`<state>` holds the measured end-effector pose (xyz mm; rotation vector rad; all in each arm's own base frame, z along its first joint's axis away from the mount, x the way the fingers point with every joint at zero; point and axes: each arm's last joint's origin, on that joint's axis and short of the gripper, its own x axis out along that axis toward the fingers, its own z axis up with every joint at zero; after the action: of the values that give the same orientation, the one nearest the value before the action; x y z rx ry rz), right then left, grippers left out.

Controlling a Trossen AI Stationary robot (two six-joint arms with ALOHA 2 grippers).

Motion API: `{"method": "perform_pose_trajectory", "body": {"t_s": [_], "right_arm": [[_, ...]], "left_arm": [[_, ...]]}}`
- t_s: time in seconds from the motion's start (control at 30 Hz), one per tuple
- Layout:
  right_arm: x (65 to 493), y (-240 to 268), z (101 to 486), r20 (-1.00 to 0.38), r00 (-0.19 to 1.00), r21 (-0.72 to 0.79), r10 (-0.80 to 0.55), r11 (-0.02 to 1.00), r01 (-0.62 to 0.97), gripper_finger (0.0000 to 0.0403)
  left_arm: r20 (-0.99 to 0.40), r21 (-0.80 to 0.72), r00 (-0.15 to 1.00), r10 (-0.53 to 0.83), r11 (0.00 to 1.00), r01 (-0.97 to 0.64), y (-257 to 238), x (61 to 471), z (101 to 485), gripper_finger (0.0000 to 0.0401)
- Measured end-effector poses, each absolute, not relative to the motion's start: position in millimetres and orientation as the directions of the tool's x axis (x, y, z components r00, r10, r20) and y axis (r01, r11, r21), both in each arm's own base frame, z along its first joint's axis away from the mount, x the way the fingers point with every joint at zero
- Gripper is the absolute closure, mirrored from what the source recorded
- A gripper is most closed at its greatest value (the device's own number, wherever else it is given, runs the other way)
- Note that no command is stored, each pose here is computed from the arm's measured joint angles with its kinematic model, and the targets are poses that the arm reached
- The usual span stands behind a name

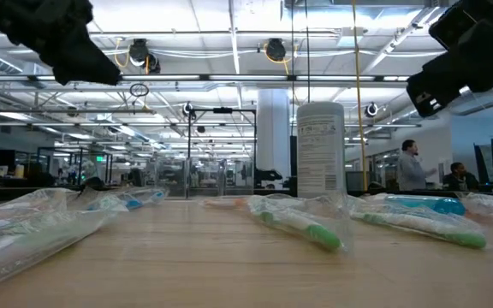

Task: Pick & Place toothbrushing station
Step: Put the blue toothbrush into the transparent organizer

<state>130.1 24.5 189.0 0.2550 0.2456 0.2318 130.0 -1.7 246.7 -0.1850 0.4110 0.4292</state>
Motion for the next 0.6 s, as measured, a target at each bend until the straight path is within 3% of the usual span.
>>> {"method": "perform_pose_trajectory", "body": {"t_s": [0.3,0.6], "right_arm": [[158.6,28.3,194.4,-0.343,0.914,0.342,0.218,0.935,-0.094,0.0303],[191.4,32.6,200.7,-0.425,0.888,0.326,0.177,0.945,-0.032,0.0303]], "left_arm": [[-0.710,-0.059,0.553,0.436,0.746,-0.664,-5.7,167.9,259.3,0.0229],[-0.870,-0.105,0.376,0.320,0.624,-0.774,-14.0,181.8,248.3,0.0229]]}}
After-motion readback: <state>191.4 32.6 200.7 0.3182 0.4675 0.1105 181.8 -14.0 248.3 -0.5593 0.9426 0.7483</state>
